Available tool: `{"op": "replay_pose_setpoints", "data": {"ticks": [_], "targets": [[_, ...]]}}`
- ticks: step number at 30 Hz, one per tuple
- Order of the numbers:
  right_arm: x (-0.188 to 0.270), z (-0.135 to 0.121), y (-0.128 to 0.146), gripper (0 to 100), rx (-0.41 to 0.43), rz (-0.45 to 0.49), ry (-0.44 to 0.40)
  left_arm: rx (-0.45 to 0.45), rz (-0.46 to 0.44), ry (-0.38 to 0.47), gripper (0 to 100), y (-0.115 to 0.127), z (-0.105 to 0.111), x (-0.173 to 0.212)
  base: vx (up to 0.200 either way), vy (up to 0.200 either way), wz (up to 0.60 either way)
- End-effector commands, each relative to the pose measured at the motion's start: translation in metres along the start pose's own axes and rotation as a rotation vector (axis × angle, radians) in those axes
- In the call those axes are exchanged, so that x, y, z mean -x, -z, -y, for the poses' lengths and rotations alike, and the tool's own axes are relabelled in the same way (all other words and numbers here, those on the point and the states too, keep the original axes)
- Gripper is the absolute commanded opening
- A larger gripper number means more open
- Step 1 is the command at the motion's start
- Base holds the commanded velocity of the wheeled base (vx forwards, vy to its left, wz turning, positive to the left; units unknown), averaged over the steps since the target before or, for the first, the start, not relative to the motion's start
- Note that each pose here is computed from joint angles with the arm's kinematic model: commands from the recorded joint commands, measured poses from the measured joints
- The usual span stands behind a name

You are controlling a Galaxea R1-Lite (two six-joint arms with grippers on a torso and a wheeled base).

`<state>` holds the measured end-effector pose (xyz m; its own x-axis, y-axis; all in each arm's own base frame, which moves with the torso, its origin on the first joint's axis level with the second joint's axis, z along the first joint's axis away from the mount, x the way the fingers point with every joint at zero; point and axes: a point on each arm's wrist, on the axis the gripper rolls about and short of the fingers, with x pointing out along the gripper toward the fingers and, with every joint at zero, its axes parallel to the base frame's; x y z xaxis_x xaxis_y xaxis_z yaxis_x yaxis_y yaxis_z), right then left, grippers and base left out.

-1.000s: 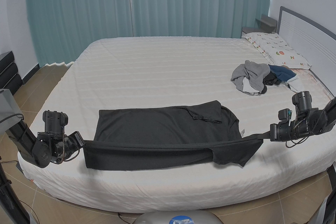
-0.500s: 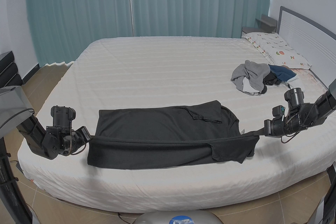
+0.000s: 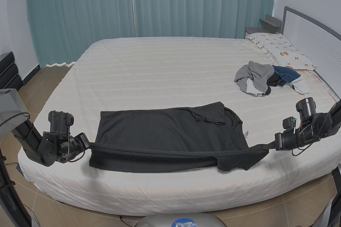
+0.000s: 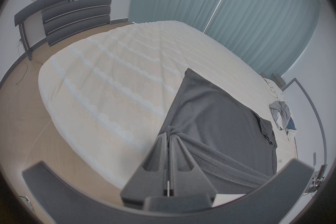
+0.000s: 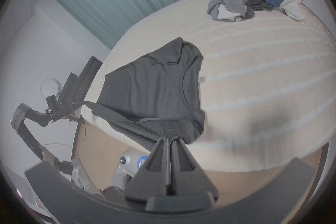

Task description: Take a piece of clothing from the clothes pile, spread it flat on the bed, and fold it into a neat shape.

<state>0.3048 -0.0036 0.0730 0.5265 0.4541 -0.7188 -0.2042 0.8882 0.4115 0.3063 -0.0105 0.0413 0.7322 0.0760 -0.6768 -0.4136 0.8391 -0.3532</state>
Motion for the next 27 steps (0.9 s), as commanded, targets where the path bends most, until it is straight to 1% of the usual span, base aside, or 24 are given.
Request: {"op": "replay_pose_setpoints", "data": {"ticks": [1, 5, 9, 14, 16, 21, 27], "targets": [[0.025, -0.009, 0.025, 0, 0.03, -0.005, 0.007, -0.042, 0.016, 0.009, 0, 0.002, -0.005, 0.026, 0.0, 0.0, 0.0], [0.032, -0.013, 0.035, 0, 0.031, -0.014, 0.007, -0.094, 0.004, 0.002, 0, 0.007, -0.009, 0.035, 0.0, 0.0, 0.0], [0.035, -0.017, 0.043, 0, 0.04, -0.027, 0.012, -0.102, 0.005, 0.003, 0, 0.008, -0.011, 0.044, 0.0, 0.0, 0.0], [0.035, -0.017, 0.044, 0, 0.046, -0.031, 0.013, -0.133, -0.027, -0.016, 0, 0.012, -0.013, 0.047, 0.0, 0.0, 0.0], [0.034, -0.017, 0.042, 0, 0.047, -0.029, 0.013, -0.135, -0.03, -0.018, 0, 0.01, -0.012, 0.045, 0.0, 0.0, 0.0], [0.026, -0.013, 0.031, 0, 0.049, -0.027, 0.012, -0.12, -0.003, 0.0, 0, 0.0, -0.004, 0.035, 0.0, 0.0, 0.0], [0.018, -0.01, 0.003, 0, 0.028, -0.067, 0.012, -0.102, 0.008, 0.003, 0, -0.009, 0.006, 0.01, 0.0, 0.0, 0.0]]}}
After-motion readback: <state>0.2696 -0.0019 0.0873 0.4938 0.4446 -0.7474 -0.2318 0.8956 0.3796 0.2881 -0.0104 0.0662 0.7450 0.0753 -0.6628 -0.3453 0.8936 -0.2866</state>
